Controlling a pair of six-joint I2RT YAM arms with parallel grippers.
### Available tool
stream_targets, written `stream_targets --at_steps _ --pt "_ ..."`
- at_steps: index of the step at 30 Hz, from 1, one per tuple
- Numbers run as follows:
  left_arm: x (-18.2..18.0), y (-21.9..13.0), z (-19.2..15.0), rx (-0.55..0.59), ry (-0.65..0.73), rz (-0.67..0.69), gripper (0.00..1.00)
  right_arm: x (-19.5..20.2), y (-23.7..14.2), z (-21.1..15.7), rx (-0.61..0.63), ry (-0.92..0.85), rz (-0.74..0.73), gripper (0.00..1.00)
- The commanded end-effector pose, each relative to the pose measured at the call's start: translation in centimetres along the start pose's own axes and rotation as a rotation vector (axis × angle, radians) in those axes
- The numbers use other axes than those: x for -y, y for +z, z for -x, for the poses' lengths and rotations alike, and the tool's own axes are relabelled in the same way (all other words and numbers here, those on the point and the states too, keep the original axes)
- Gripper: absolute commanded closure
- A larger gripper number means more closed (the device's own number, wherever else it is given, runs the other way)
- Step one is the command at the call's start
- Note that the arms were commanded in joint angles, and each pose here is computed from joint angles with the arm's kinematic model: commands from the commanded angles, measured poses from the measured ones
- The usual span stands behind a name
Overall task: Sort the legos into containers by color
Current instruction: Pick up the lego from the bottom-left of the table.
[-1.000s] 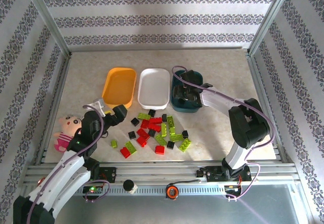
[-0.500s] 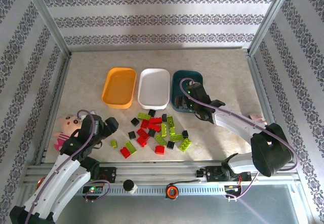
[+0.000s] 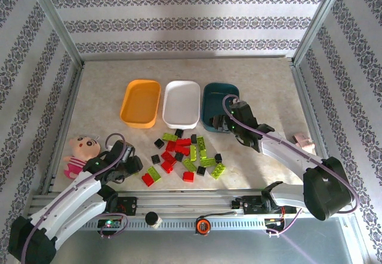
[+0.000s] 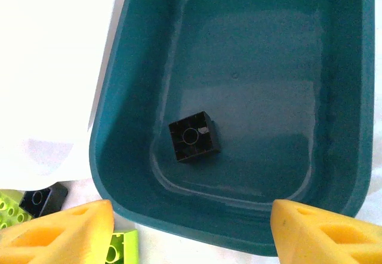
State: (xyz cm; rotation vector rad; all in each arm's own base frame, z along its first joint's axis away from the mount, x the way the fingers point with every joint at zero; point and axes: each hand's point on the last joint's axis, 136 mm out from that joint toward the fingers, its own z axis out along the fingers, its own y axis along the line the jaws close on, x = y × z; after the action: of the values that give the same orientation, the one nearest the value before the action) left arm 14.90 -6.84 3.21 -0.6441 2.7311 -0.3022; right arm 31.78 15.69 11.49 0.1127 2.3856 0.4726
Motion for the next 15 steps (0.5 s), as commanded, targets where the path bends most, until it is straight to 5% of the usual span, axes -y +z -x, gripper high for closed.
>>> stream_targets --at_steps 1,15 --pt "-0.3 0.7 -0.8 -0.024 0.012 0.031 0.46 0.1 -0.3 0.2 0.014 0.031 0.024 0.30" --pt "1.7 -0.7 1.6 0.052 0.099 0.009 0.78 0.8 -0.1 -0.3 0.007 0.049 0.024 0.30"
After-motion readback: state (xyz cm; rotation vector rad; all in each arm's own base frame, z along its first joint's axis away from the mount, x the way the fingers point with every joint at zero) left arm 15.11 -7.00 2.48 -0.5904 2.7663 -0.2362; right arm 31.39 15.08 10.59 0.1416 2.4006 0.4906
